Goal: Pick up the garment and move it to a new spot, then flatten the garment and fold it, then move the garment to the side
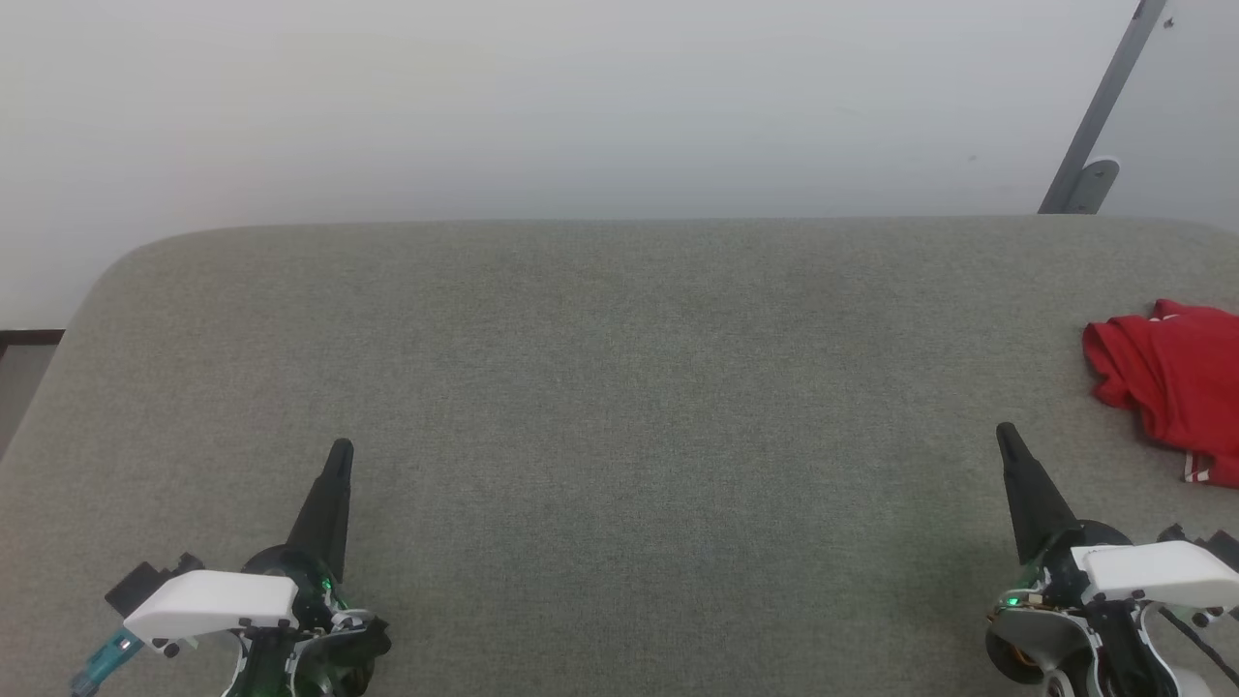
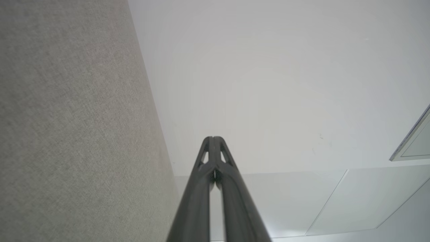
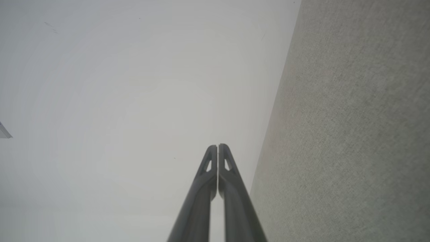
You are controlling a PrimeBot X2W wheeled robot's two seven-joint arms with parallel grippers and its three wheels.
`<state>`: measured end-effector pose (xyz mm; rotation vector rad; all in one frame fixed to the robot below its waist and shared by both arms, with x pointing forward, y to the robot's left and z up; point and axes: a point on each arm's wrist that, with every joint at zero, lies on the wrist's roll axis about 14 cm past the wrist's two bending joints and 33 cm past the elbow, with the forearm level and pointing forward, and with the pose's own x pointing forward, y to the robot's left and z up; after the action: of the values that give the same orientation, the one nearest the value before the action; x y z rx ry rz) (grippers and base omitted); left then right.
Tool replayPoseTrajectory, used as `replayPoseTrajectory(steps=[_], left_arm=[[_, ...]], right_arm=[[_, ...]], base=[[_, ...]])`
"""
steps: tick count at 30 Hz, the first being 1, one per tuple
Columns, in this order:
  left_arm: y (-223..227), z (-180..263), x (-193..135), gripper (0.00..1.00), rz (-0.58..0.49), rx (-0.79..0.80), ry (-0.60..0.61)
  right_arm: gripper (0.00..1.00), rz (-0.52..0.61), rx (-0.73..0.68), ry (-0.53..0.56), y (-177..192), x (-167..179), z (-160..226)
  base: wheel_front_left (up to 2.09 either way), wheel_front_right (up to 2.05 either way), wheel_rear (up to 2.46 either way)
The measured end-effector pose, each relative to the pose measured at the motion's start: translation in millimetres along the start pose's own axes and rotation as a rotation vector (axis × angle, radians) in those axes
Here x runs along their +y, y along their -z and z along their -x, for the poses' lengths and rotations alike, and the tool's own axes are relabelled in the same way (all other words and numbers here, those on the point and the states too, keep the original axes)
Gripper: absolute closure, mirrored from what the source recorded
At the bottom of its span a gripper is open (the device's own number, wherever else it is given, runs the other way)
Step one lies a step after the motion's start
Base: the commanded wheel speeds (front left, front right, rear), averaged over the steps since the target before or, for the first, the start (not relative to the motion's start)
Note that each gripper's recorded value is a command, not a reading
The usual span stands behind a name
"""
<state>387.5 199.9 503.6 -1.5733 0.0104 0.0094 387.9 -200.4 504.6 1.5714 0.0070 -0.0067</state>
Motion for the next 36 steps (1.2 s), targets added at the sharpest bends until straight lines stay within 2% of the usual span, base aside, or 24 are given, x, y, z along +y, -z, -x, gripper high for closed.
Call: replayPoseTrajectory(steps=[36], left_arm=[[0.0,0.0,0.0,1.0,0.0,0.0,0.0]], right_arm=[[1.0,0.0,0.0,0.0,0.0,0.1,-0.1]], base=[[0.0,0.0,0.0]])
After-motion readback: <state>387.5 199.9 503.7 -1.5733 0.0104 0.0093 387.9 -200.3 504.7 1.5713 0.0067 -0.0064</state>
